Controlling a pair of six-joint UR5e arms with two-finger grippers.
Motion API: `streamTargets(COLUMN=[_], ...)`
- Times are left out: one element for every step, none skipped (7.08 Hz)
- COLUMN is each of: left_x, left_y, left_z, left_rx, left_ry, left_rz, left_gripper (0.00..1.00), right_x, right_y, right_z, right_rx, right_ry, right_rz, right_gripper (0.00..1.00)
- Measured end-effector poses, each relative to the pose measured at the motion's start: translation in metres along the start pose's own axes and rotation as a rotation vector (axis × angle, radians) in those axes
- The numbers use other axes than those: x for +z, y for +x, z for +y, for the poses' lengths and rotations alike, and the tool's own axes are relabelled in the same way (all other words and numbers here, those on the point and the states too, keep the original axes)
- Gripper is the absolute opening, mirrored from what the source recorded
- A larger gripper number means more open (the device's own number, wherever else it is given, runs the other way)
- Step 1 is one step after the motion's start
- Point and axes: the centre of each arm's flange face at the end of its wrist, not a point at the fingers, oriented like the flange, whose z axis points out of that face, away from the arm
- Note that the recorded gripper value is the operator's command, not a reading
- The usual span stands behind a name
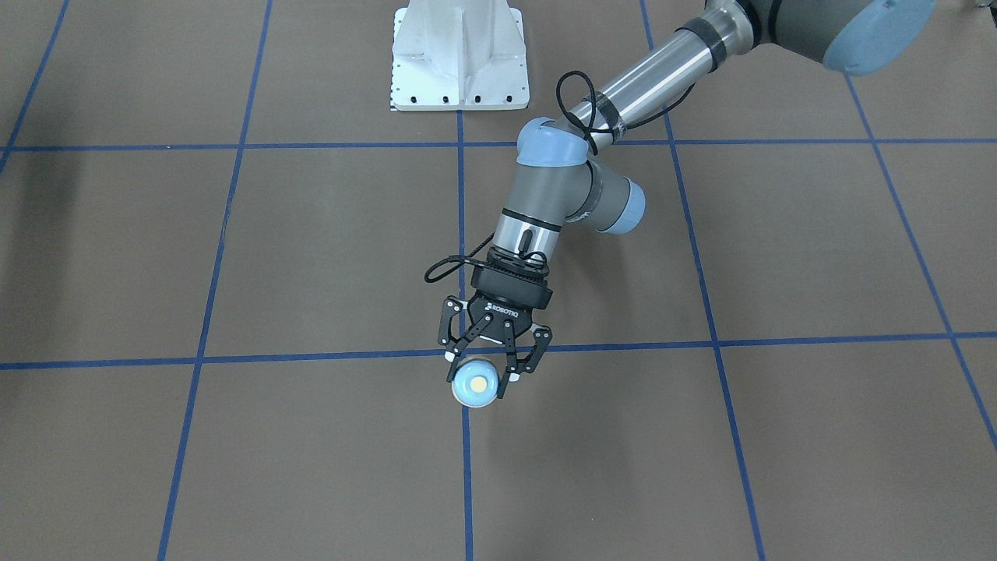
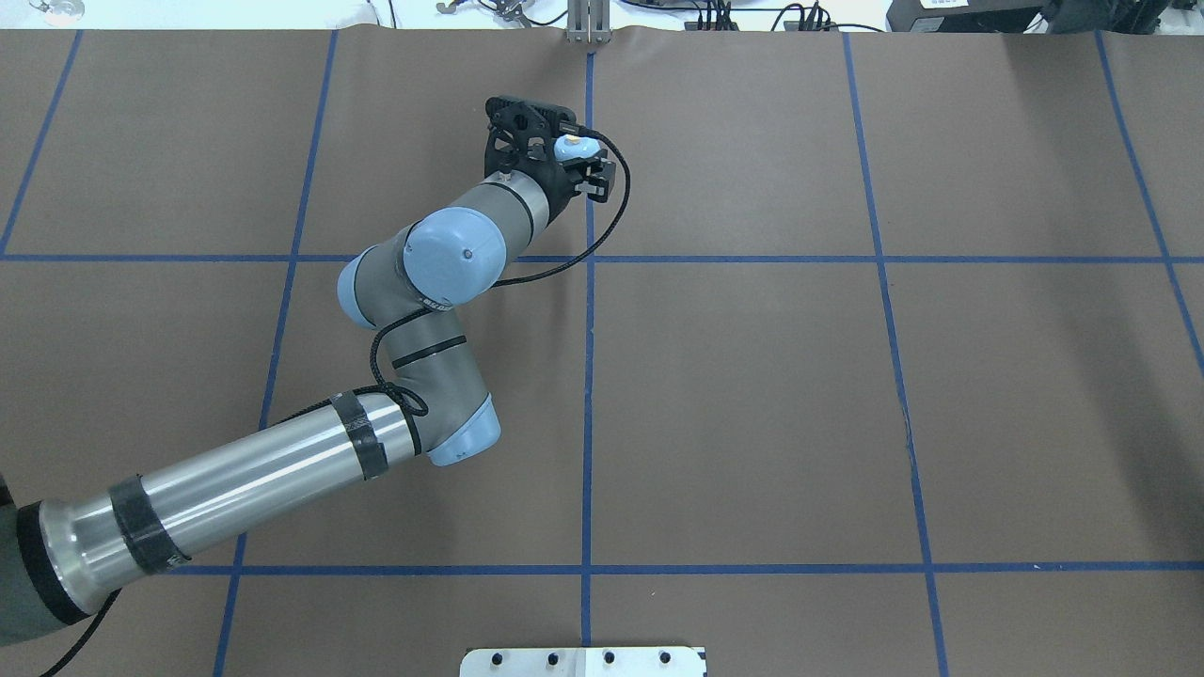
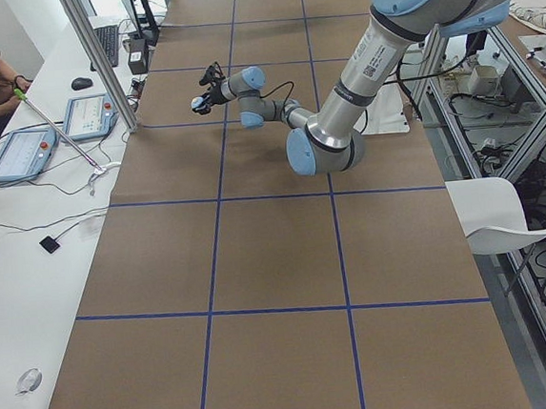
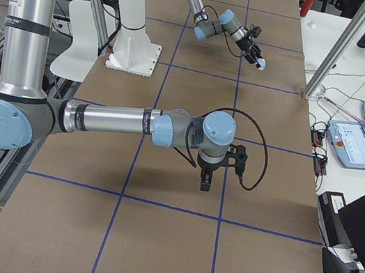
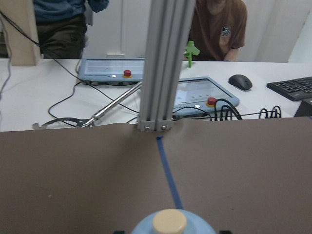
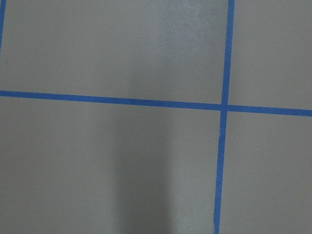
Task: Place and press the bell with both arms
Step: 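Lower the held bell with the left gripper onto the table centre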
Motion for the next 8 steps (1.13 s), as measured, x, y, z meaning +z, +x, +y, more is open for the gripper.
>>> streamTargets(left_x=[0.003, 0.007, 0.008, 0.005, -0.001, -0.005, -0.011, -0.021], left_y=[0.004, 0.005, 0.011, 0.023, 0.037, 0.047, 0.05, 0.047], left_z=[0.007, 0.02, 0.039, 0.061, 0.081, 0.092, 0.096, 0.097], left_rx=[0.073, 0.143, 0.182, 0.195, 0.198, 0.198, 0.196, 0.191], left_ry=[-0.02, -0.032, -0.04, -0.044, -0.046, -0.049, -0.051, -0.052], left_rz=[0.052, 0.088, 0.12, 0.151, 0.176, 0.194, 0.214, 0.242], left_gripper=[0.0, 0.0, 0.0, 0.0, 0.0, 0.0, 0.0, 0.0], right_x=[0.0, 0.0, 0.001, 0.001, 0.0, 0.0, 0.0, 0.0], right_y=[0.0, 0.0, 0.001, 0.001, 0.001, 0.0, 0.0, 0.001], right_z=[-0.001, -0.001, -0.001, -0.002, -0.002, -0.002, -0.002, -0.002], right_rx=[0.001, 0.002, 0.003, 0.003, 0.003, 0.003, 0.002, 0.002], right_ry=[0.0, -0.001, -0.001, -0.001, 0.0, 0.0, 0.0, 0.0], right_rz=[-0.001, -0.001, 0.0, 0.001, 0.001, 0.001, 0.002, 0.004], right_gripper=[1.0, 1.0, 1.0, 1.0, 1.0, 1.0, 1.0, 1.0])
